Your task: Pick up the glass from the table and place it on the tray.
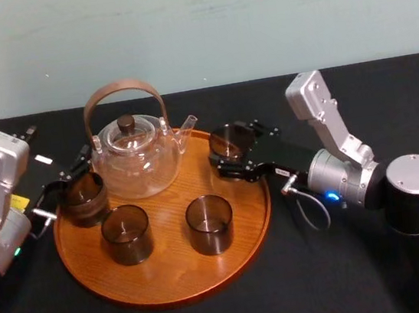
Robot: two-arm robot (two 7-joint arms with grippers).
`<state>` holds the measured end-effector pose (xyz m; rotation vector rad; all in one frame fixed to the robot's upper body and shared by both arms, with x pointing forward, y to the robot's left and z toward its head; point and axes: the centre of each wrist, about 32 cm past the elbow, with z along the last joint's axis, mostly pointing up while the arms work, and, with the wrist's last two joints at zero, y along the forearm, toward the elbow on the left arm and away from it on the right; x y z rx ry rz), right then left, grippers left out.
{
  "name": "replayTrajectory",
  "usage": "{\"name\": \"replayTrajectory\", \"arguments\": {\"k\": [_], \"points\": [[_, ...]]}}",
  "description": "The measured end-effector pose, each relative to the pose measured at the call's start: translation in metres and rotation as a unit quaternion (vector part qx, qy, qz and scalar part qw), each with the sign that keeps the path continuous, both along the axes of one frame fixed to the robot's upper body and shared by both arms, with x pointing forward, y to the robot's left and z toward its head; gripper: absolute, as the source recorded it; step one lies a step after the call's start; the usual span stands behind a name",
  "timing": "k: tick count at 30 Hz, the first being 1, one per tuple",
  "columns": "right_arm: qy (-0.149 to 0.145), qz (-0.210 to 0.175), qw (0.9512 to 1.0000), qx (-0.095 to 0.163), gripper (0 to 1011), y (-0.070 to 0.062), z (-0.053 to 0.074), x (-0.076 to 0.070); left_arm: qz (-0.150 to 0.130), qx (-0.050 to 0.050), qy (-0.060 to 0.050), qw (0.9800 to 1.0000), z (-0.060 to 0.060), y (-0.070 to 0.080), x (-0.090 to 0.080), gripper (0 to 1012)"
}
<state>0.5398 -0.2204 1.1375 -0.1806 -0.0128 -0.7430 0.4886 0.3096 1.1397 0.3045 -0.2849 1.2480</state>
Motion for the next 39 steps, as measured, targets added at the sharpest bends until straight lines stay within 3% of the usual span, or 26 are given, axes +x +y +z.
{"name": "replayTrajectory", "arguments": {"k": [8, 16, 20, 24, 32, 39], "points": [[0.006, 0.002, 0.9999, -0.011, 916, 0.007, -0.011, 0.008, 0.0, 0.0, 0.0, 1.0, 0.0, 0.0, 0.0, 1001], [0.005, -0.003, 0.9999, -0.015, 916, 0.009, -0.012, 0.009, 0.0, 0.0, 0.0, 1.0, 0.0, 0.0, 0.0, 1002], [0.005, -0.003, 0.9999, -0.014, 916, 0.009, -0.012, 0.009, 0.0, 0.0, 0.0, 1.0, 0.0, 0.0, 0.0, 1001], [0.004, -0.003, 0.9999, -0.014, 1002, 0.009, -0.012, 0.009, 0.0, 0.0, 0.0, 1.0, 0.0, 0.0, 0.0, 1001], [0.003, -0.002, 0.9999, -0.012, 1002, 0.008, -0.011, 0.009, 0.0, 0.0, 0.0, 1.0, 0.0, 0.0, 0.0, 1001], [-0.021, -0.001, 0.9997, 0.009, 1002, 0.002, 0.001, 0.007, 0.0, 0.0, 0.0, 1.0, 0.0, 0.0, 0.0, 1001]]}}
